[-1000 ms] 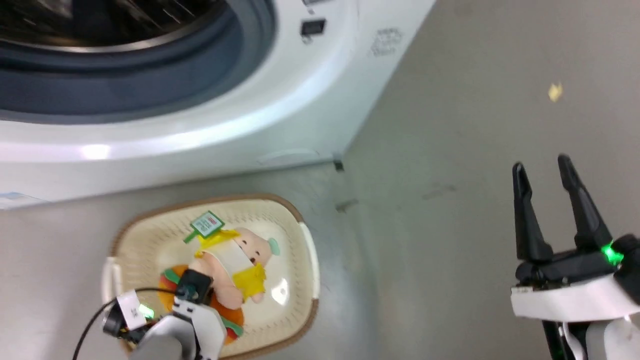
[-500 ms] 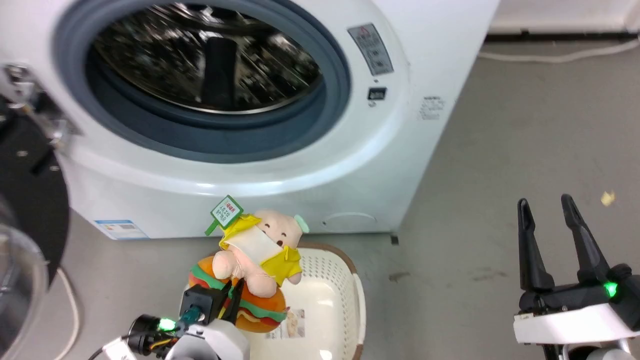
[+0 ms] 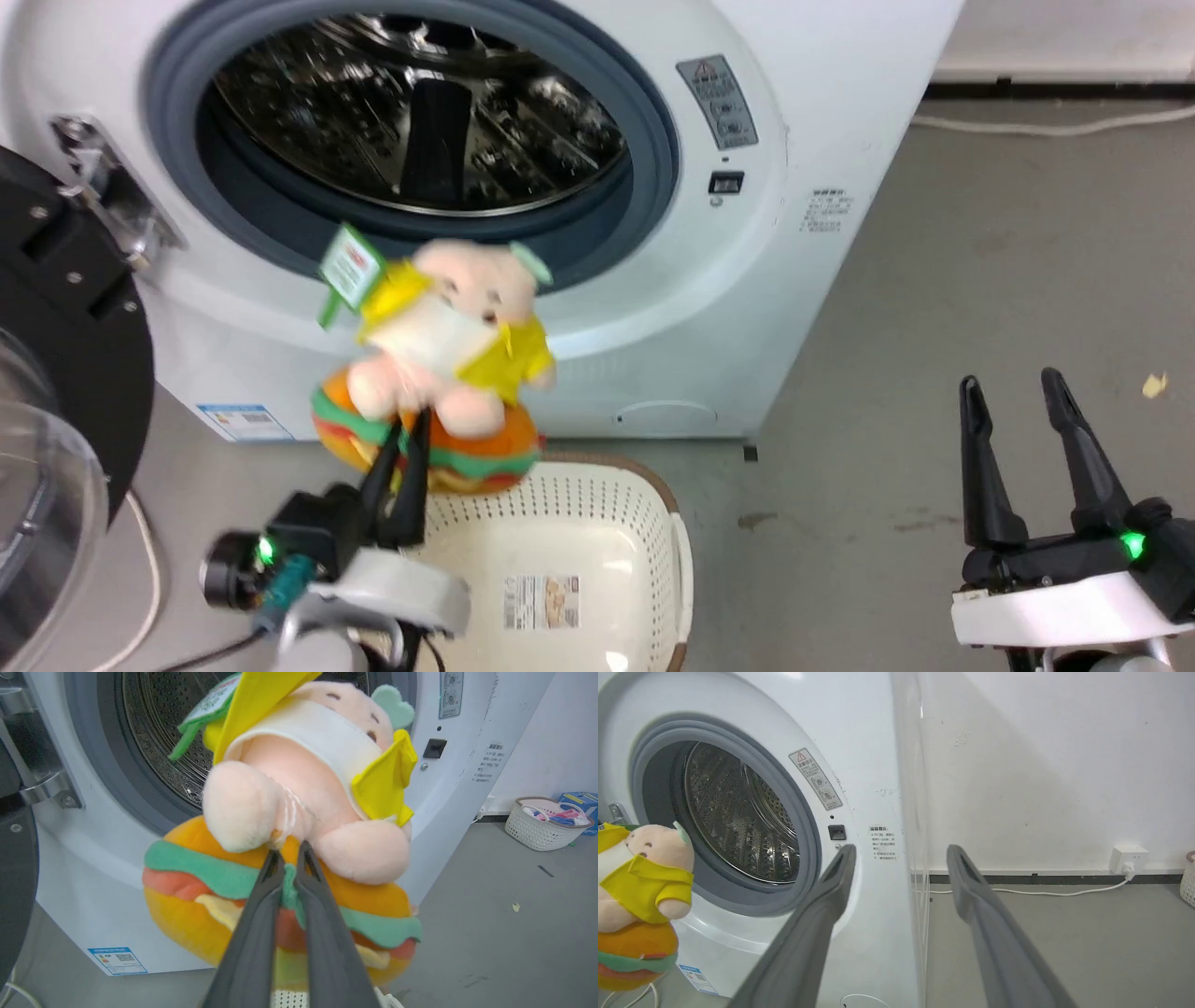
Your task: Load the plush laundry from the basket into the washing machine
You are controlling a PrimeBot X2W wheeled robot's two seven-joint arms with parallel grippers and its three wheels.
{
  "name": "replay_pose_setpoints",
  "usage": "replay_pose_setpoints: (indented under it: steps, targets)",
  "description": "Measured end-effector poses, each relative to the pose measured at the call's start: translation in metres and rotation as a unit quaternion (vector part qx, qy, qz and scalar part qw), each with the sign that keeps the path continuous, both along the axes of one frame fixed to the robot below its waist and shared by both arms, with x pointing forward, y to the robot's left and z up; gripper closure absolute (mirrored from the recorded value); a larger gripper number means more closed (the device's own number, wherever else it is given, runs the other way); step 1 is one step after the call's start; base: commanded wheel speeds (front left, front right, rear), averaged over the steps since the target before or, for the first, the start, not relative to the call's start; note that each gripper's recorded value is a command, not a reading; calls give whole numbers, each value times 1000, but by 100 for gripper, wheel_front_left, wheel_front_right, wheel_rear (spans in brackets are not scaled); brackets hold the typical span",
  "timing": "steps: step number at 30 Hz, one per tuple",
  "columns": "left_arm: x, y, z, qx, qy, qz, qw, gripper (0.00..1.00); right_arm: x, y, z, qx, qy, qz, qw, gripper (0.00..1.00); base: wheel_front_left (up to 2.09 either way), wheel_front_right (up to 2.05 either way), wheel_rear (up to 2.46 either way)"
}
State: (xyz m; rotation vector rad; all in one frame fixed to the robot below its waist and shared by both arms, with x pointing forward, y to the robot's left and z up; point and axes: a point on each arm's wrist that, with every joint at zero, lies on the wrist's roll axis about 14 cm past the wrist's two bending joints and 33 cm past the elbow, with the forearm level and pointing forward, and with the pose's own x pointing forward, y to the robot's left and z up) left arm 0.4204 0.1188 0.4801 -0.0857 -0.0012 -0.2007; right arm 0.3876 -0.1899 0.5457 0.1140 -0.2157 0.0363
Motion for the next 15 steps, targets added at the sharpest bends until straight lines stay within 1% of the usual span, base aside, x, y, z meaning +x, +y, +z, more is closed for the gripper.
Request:
replay_pose_setpoints:
  steps: [2, 5, 11, 15]
  targets:
    - [11, 1, 6, -3, -12, 1, 1000, 100, 3, -2, -6, -1, 9, -2, 1000, 0, 0, 0, 0]
    - [38, 3, 16, 0, -35, -1, 999, 100, 11, -2, -15, -2, 20, -2, 1000, 0, 0, 0, 0]
    - [105, 4, 31, 34, -81, -25, 996, 100, 29, -8, -35, 2, 43, -10, 999, 0, 0, 0, 0]
    - [153, 6, 25, 63, -74, -32, 995, 100, 35, -17, -54, 10, 68, -23, 997, 0, 0, 0, 0]
